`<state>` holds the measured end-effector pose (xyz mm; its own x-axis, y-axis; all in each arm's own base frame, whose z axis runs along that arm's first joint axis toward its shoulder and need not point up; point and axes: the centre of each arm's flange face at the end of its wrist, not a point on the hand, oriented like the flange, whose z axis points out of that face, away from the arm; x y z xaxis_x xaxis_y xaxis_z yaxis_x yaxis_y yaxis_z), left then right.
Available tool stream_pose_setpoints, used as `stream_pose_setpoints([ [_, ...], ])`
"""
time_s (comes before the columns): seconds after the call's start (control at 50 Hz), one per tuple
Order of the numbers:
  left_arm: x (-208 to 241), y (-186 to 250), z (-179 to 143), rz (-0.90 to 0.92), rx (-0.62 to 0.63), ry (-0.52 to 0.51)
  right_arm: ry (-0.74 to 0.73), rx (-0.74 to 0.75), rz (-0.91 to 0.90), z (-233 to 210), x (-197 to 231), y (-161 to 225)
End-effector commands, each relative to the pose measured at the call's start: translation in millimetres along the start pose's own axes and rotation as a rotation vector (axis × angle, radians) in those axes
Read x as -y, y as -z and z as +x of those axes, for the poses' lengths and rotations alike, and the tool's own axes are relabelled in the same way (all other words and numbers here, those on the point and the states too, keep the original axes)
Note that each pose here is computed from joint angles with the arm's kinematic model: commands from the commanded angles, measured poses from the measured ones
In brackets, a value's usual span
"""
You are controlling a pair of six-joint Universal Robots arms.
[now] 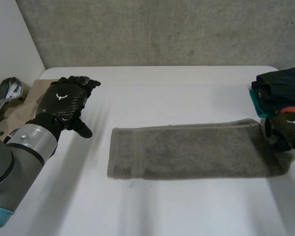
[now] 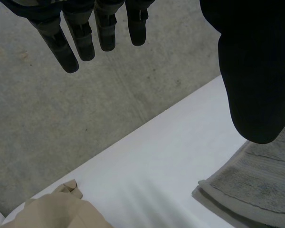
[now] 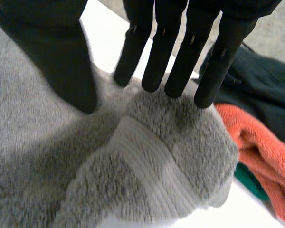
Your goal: Fold the laundry.
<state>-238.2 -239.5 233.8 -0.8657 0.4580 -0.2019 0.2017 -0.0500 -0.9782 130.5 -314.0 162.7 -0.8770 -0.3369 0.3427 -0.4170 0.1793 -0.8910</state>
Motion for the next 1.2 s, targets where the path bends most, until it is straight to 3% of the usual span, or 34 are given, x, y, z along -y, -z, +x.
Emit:
stream_pose_setpoints([
  [0.02,1,0,1,0.007,0.004,0.015,-0.037,0.000,0.034,-2,7,0],
  [0.34,1,-1,3,0.006,0.001,0.021,-0.189,-0.113,0.049,23,18,-20],
  [0.76,-1,-2,3,0.002,0.000,0.022,-0.181,-0.097,-0.048,22,-10,-75],
  [0.88,-1,-2,3,0.002,0.000,0.022,-0.145,-0.082,-0.002,18,4,-76],
  [1.04,0,-2,-1,0.005,0.022,0.022,-0.025,0.073,0.196,-41,75,-58],
  [1.12,5,0,-5,0.018,0.045,0.020,0.029,0.279,0.349,-107,118,-30],
  [1.2,9,2,-10,0.032,0.070,0.018,0.070,0.499,0.427,-172,128,-1],
])
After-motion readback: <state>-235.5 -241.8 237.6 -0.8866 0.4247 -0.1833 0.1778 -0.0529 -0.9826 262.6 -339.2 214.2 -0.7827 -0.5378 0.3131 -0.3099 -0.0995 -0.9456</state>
